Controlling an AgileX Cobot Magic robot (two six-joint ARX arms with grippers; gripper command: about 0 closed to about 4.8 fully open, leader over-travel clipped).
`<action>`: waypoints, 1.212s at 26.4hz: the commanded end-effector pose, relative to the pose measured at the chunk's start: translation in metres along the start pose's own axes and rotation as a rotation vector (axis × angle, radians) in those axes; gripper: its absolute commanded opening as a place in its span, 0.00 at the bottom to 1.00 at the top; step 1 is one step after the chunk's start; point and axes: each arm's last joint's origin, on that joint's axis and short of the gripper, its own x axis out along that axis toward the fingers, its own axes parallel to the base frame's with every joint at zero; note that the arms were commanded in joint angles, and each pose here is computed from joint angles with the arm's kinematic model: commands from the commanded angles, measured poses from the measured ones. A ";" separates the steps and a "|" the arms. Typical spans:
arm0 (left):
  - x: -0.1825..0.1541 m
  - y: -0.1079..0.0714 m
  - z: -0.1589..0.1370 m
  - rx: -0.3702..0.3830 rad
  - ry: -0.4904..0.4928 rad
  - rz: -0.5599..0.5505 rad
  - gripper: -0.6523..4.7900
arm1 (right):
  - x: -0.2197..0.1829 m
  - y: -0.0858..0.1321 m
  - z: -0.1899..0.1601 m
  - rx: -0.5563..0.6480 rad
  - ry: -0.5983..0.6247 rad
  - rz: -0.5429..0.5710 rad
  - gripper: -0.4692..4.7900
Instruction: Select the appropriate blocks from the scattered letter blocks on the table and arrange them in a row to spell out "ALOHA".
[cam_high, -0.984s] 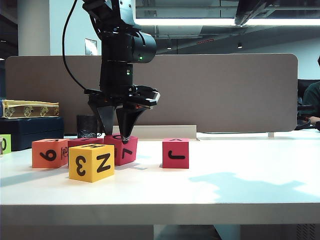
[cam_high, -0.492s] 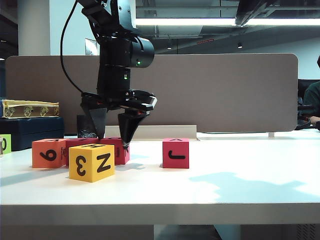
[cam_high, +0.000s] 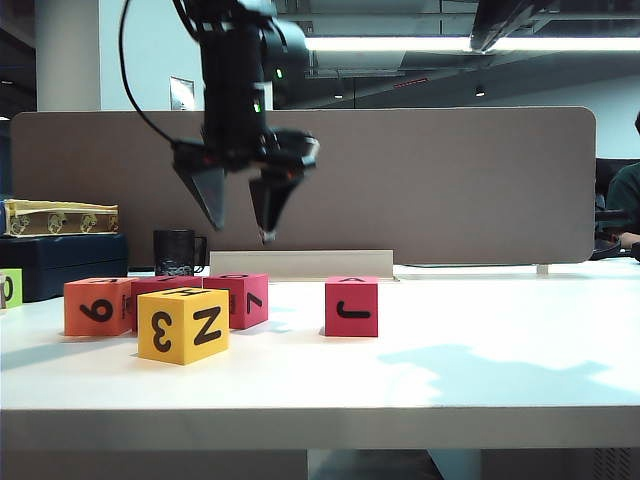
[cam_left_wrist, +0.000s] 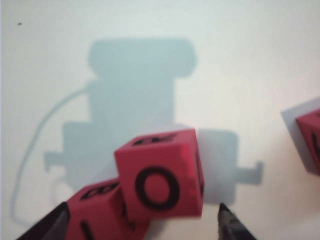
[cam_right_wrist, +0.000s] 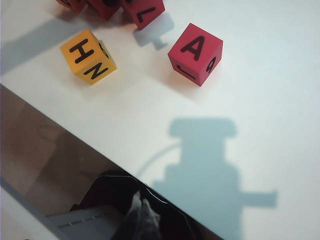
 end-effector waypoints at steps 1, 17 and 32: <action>-0.024 0.003 -0.015 -0.050 0.083 -0.012 0.81 | -0.002 0.001 0.001 -0.007 -0.017 0.007 0.08; -0.053 0.000 -0.015 -0.020 -0.080 -0.324 0.78 | -0.021 0.004 -0.002 -0.065 -0.089 0.029 0.08; -0.138 0.021 -0.091 -0.060 -0.470 -0.241 0.62 | -0.025 0.004 -0.003 -0.069 -0.107 0.013 0.08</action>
